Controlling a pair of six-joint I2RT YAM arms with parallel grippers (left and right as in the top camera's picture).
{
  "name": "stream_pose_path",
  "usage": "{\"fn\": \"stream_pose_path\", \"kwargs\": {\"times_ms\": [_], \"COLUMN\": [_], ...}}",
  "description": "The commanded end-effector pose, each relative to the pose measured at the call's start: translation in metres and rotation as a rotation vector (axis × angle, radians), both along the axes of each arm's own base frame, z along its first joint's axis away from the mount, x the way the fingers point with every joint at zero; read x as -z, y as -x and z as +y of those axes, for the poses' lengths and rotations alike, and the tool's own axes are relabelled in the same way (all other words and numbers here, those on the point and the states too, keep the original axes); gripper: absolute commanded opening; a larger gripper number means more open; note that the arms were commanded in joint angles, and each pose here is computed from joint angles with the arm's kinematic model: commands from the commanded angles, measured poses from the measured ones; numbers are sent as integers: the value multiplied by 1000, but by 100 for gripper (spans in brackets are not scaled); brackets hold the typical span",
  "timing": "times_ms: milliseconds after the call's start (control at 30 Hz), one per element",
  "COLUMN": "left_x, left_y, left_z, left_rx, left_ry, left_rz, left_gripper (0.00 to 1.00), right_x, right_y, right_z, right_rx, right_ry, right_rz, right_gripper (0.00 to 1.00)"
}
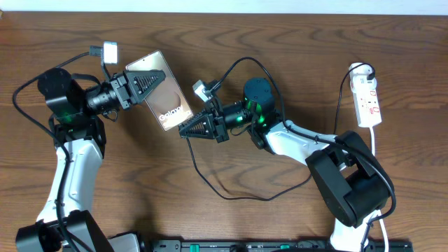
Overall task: Plug charger to phone and switch on socket
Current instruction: 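Push the plug into the phone's port with the right gripper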
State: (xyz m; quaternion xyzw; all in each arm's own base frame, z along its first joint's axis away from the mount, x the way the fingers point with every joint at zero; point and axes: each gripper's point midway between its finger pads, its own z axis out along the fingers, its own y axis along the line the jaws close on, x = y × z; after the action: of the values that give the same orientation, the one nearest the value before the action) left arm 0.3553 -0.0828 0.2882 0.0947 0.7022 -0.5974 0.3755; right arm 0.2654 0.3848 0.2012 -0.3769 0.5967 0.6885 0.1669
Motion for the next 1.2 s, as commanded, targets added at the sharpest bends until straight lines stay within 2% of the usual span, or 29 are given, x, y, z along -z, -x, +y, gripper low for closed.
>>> {"fn": "stream_pose_path", "kwargs": {"times_ms": [0,300,900,1067,1167], "left_x": [7,7,7,7,7], "left_y": [25,30,30,30,30], "left_z": [-16,-32,-32,-32,-32], "left_rx": [143,192,192,192,192], "left_ry": [10,2,2,2,2], "left_rz": [22,1,2,2,2], "left_gripper": [7,7,7,8,8], "right_x": [-18,-18,-18,-18,-18], "right_y": [-50,-50,-46,-46,-46], "right_z": [-2,-2,-2,-2,-2], "right_rx": [230,230,210,207,207], "right_ry": [-36,-35,-34,-34,-34], "right_rz": [-27,-21,-21,-21,-21], "right_gripper": [1,1,1,8,8]}}
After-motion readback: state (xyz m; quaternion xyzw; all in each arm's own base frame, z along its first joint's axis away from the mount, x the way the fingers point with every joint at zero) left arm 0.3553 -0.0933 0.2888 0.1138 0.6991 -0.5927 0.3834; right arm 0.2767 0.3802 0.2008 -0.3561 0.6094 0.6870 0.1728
